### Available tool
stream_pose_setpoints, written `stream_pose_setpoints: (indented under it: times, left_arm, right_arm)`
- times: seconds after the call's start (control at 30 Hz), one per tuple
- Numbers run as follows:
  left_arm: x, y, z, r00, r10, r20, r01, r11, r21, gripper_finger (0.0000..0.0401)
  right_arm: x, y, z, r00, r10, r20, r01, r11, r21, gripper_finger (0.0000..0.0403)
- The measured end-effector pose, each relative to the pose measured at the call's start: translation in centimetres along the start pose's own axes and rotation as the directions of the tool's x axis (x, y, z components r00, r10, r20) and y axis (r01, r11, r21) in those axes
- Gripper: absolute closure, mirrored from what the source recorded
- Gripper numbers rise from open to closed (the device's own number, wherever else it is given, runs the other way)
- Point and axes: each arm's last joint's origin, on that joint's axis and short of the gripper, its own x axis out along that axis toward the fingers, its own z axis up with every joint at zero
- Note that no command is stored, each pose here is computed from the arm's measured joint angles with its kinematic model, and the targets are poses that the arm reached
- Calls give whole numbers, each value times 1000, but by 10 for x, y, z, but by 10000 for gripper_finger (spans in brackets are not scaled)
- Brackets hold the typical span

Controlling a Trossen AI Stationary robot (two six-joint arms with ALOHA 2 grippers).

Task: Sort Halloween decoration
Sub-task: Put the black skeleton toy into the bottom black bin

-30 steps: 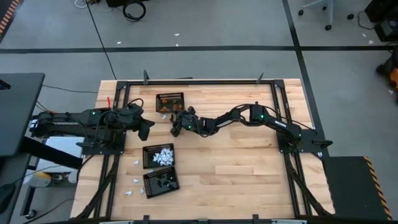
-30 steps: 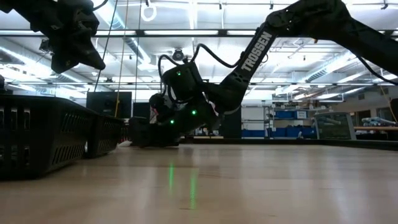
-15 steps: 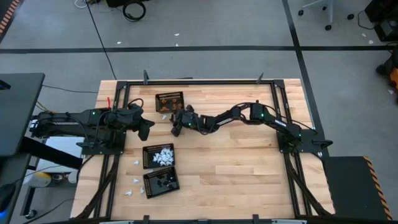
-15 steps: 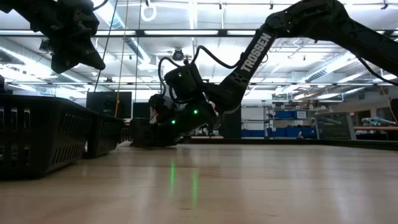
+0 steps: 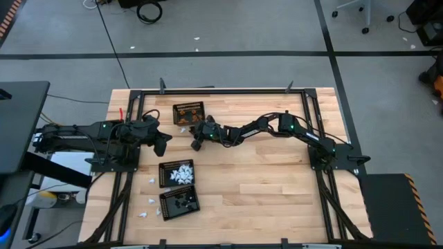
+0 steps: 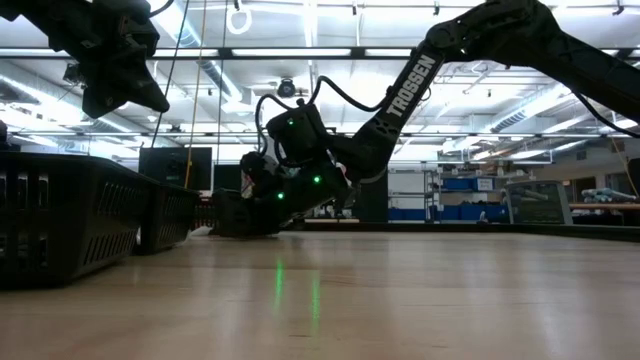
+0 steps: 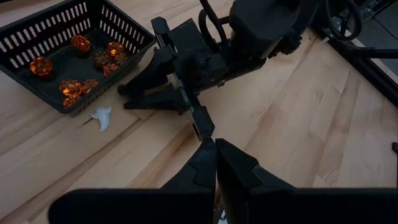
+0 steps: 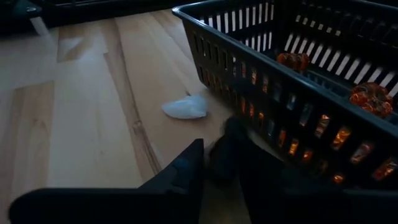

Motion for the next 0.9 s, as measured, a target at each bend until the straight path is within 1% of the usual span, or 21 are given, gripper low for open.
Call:
stream_pose_setpoints:
  times: [0.17, 0.3, 0.43, 0.6, 0.67, 0.73, 0.8, 0.9]
  left_arm:
    - [0, 0, 0, 1000, 0, 0, 0, 1000, 0, 383]
    - [0, 0, 0, 1000, 0, 0, 0, 1000, 1, 383]
    - [0, 0, 0, 1000, 1, -1, -1, 1000, 6, 383]
    - [0, 0, 0, 1000, 4, -4, -4, 1000, 8, 383]
    - [0, 0, -1, 1000, 5, -5, -5, 1000, 8, 383]
    - [0, 0, -1, 1000, 5, -6, -5, 1000, 8, 383]
    - [0, 1, -1, 1000, 2, -10, -2, 1000, 8, 383]
    - [0, 1, -2, 999, -12, -34, 12, 1000, 9, 383]
  right_arm:
    - [0, 1, 0, 1000, 6, 3, -6, 1000, -6, 319]
    - [-1, 4, 0, 999, 42, 8, -42, 998, -43, 321]
    - [-2, 9, 0, 998, 60, 7, -59, 997, -54, 325]
    - [-2, 10, -1, 997, 74, 1, -73, 996, -55, 355]
    - [-2, 10, 0, 995, 102, -2, -102, 993, -52, 367]
    - [-5, 13, 3, 988, 153, -20, -154, 987, -45, 369]
    - [-11, 23, 8, 978, 206, -41, -208, 976, -57, 369]
    - [-24, 36, 25, 957, 288, -46, -291, 953, -86, 359]
